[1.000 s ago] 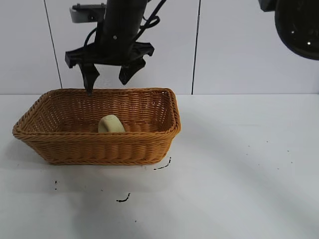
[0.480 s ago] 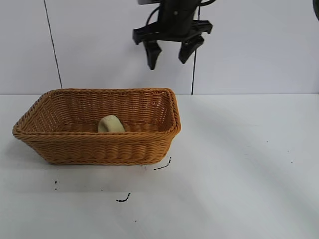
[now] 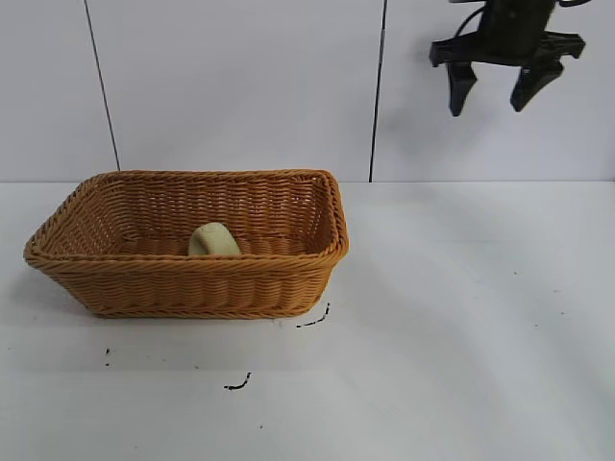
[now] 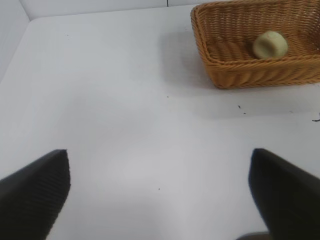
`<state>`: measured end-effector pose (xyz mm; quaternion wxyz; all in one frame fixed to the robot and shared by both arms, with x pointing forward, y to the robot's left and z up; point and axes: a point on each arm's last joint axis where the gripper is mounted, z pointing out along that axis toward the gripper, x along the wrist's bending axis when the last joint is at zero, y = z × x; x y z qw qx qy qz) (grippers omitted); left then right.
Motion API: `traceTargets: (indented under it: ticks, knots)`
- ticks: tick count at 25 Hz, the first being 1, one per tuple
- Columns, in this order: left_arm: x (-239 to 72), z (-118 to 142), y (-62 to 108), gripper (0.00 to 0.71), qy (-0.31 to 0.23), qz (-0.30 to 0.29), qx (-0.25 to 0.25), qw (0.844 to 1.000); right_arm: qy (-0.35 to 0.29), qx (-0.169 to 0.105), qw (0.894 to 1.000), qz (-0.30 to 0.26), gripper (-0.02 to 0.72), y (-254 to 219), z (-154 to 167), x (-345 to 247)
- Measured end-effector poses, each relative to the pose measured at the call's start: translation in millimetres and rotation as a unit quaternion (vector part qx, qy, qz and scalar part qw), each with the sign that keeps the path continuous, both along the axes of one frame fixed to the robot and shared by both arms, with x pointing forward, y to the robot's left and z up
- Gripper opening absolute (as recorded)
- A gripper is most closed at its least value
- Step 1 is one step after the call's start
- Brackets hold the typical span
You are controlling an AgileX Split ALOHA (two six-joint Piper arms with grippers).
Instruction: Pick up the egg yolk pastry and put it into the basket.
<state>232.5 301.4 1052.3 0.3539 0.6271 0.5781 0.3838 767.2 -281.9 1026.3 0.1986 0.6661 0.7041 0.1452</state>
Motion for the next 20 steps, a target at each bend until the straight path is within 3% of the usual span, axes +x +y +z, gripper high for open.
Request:
traceTargets:
  ticks: [6, 12, 20]
  knots:
    - [0, 0, 0.0, 0.697, 0.000, 0.000, 0.000, 1.000, 0.007, 0.026, 0.999, -0.025, 0.563, -26, -2, -2]
    - [0, 0, 0.0, 0.697, 0.000, 0.000, 0.000, 1.000, 0.031, 0.030, 0.999, -0.021, 0.563, -23, 6, -19]
    - [0, 0, 0.0, 0.697, 0.000, 0.000, 0.000, 1.000, 0.047, 0.030, 0.998, -0.021, 0.562, -22, 62, -94]
